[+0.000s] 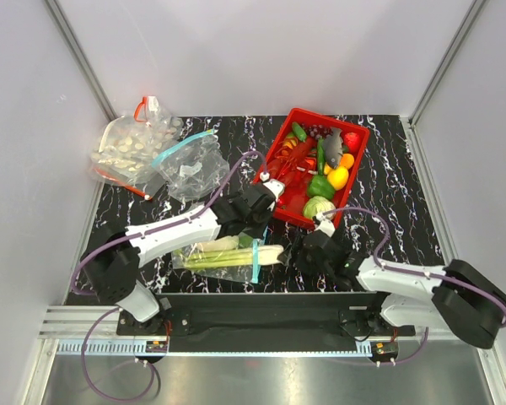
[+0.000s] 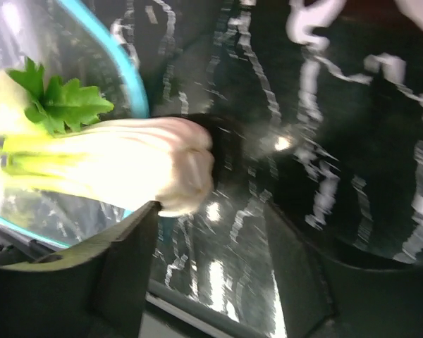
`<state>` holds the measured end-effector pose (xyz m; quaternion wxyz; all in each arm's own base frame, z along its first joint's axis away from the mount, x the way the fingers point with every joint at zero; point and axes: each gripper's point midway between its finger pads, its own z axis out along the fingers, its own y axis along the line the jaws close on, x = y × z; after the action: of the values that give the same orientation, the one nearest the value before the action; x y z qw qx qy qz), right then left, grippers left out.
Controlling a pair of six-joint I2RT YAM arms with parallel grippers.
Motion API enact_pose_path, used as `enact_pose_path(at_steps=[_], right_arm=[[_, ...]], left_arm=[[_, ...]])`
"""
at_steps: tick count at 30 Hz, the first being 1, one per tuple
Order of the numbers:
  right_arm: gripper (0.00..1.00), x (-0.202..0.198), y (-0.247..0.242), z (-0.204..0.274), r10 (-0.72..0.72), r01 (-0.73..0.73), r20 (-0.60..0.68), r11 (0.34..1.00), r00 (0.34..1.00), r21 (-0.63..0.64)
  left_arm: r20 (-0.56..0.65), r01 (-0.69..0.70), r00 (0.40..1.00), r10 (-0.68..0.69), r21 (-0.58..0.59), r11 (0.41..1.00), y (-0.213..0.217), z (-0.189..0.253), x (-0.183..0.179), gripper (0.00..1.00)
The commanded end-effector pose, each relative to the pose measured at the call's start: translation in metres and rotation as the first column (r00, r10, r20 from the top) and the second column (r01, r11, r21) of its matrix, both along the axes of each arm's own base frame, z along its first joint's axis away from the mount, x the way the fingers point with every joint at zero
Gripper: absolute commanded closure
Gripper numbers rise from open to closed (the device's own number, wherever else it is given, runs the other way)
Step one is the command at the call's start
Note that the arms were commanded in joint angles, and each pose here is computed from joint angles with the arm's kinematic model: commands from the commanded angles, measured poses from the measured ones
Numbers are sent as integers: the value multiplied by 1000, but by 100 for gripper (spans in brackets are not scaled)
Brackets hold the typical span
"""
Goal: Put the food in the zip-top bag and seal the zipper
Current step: Adjust the fake vegetable in the zipper food storage bag.
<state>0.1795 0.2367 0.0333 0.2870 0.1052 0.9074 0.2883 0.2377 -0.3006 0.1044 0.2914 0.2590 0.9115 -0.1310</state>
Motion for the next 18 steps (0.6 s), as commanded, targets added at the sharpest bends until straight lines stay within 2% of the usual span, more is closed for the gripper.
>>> enact_pose_path(at_steps=[1, 4, 5, 6, 11, 14, 18], right_arm=[[34, 15, 31, 18, 53, -59, 64, 994, 997, 91], [51, 28, 45, 23, 78, -89, 122, 992, 989, 94], [59, 31, 48, 27, 84, -98, 143, 991, 986, 97], [62, 36, 54, 37, 90, -112, 180, 987, 980, 116], [72, 46, 66, 66, 149, -195, 322, 974, 935, 116], [72, 45, 68, 81, 176, -238, 384, 964, 907, 119], [73, 47, 59, 91, 156, -225, 441, 968, 884, 108]], left_arm=[[77, 41, 996, -37, -47, 998, -21, 23, 11, 100], [75, 70, 995, -66, -52, 996, -26, 22, 7, 100], [79, 86, 994, -81, -53, 995, -28, 22, 6, 100], [79, 100, 992, -96, -54, 993, -30, 22, 4, 100], [80, 137, 988, -134, -33, 990, -32, 20, -1, 100], [70, 170, 984, -166, -42, 985, -36, 19, -5, 100], [59, 188, 981, -185, -50, 981, -39, 19, -10, 100]])
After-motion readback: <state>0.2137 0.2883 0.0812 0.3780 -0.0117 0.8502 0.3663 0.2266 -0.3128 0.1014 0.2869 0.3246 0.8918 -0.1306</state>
